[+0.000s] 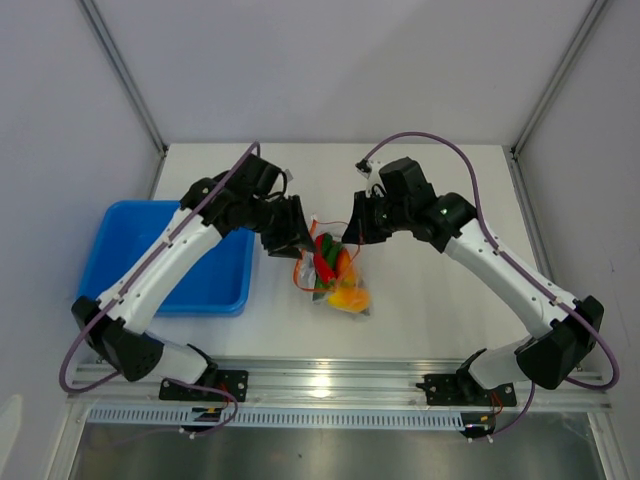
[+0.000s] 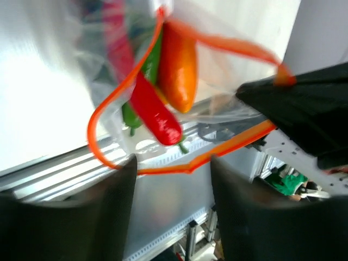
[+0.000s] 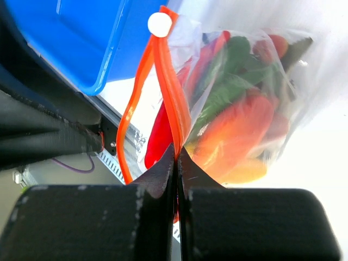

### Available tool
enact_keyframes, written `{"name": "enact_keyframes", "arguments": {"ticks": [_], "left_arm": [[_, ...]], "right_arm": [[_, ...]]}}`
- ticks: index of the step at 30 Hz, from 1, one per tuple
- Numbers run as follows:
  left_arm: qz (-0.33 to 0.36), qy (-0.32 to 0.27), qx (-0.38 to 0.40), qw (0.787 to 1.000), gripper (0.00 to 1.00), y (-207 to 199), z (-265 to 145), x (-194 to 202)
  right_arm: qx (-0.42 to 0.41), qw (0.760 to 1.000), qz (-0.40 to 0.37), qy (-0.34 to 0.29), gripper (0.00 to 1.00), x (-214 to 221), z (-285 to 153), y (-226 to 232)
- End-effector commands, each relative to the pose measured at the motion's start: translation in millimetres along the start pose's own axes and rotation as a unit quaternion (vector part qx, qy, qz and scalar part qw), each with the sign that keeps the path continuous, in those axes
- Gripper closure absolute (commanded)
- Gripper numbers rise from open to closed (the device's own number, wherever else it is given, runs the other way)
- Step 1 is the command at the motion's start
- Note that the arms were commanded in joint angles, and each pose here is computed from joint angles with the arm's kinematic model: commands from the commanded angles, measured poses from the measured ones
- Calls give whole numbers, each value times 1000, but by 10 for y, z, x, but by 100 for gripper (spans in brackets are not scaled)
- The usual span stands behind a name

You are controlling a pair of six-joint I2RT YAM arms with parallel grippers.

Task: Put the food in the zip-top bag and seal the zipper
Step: Place the fake vegetable in the zipper food storage bag.

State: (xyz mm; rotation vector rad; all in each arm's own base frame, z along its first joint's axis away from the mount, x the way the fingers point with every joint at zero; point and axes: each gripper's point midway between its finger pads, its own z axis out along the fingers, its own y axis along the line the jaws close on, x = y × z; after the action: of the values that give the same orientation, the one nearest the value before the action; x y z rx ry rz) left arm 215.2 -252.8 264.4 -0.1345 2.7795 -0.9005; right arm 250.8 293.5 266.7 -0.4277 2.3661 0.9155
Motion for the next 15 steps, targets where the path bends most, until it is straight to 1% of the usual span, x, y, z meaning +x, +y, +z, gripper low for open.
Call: {"name": "enact_keyframes", "arguments": {"ticks": [1,2,4,5,7,8,11,13,14,15], "left_arm": [[68,-40,1,997,60,171,-118,30],[76,-33,-9,997,65,311,-35,101],[92,-47,-1,995,72,338,-87,132],[90,-31,-14,995,72,471,8,208],[88,-21,-17,996,73,519,37,254],[85,-10,-23,996,74,599,117,306],[85,5,-17,996,74,622,211,340],[88,20,-1,996,67,567,282,349],[89,24,7,996,61,539,305,348],[88,34,18,995,52,510,328,377]], "right_arm": [[-35,997,-17,-62,100,-320,-290,257],[-34,997,-16,-61,100,-313,-286,250],[-33,997,-15,-61,100,-320,-293,237],[-33,997,-16,-62,100,-328,-299,243],[-33,997,-19,-64,100,-342,-310,245],[-32,997,-19,-64,100,-346,-312,240],[-31,997,-20,-64,100,-348,-328,235],[-29,997,-19,-64,100,-351,-330,224],[-30,997,-19,-65,100,-353,-335,227],[-29,997,-19,-64,100,-349,-336,225]]}}
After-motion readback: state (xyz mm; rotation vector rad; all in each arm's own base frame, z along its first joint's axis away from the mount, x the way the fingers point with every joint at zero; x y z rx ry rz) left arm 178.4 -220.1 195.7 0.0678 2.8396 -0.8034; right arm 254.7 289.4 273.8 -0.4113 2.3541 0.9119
